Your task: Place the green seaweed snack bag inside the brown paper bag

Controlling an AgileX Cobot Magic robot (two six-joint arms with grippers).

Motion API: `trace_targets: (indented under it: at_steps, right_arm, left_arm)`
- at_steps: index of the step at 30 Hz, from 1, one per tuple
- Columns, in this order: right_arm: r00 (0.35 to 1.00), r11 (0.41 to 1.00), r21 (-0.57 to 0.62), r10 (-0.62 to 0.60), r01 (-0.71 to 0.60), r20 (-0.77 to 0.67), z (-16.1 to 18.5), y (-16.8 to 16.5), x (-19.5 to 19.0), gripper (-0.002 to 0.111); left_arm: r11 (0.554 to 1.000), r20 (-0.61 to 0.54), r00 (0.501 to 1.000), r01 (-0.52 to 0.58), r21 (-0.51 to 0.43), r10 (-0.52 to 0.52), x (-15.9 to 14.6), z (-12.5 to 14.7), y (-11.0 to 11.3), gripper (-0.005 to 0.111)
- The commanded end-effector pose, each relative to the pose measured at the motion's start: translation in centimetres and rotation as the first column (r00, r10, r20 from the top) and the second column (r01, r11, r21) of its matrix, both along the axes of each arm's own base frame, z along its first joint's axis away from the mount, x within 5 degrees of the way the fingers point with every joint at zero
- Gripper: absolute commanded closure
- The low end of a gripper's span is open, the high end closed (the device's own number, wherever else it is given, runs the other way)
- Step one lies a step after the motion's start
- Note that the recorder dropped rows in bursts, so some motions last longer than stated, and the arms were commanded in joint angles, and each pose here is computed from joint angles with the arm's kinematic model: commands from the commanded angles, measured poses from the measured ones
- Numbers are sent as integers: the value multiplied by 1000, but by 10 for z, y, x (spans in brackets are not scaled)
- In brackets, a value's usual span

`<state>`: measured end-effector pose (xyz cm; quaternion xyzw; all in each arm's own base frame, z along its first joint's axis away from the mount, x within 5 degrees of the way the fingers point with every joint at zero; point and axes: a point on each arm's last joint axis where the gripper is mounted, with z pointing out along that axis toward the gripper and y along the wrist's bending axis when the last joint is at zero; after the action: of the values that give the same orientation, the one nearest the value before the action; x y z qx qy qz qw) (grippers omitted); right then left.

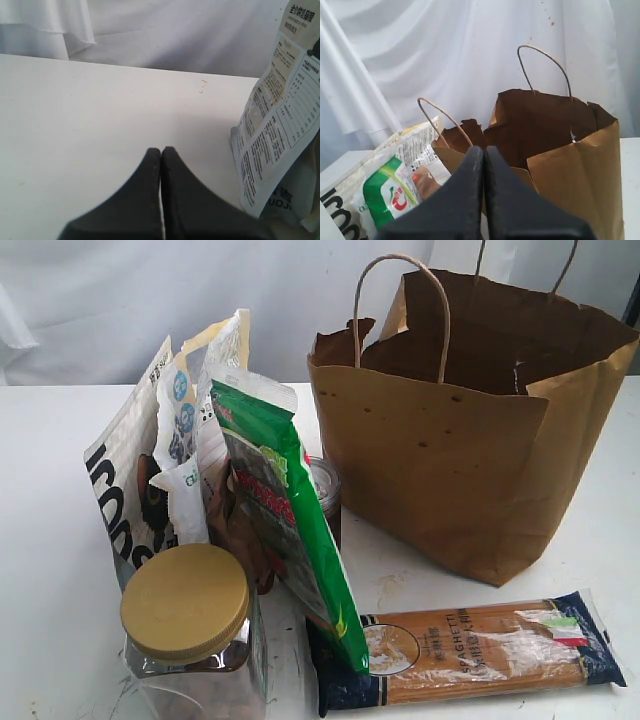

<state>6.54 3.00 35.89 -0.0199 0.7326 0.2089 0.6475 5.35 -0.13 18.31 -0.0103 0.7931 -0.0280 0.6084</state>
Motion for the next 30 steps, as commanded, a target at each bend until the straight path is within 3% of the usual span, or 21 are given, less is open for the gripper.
trace_targets:
  at_steps: [1,16,30]
  right_arm:
    - [999,999,-10,42,-42,-4,0,3,2,108]
    - [923,944,-85,289,-319,-253,-25,31,38,108]
    - [883,900,-127,369,-417,-290,-41,64,69,108]
  left_arm:
    - [1000,9,1000,5,1,-5,0,-1,0,107]
    - [1000,9,1000,5,1,-5,0,-1,0,107]
    - [1000,9,1000,5,1,-5,0,-1,0,107]
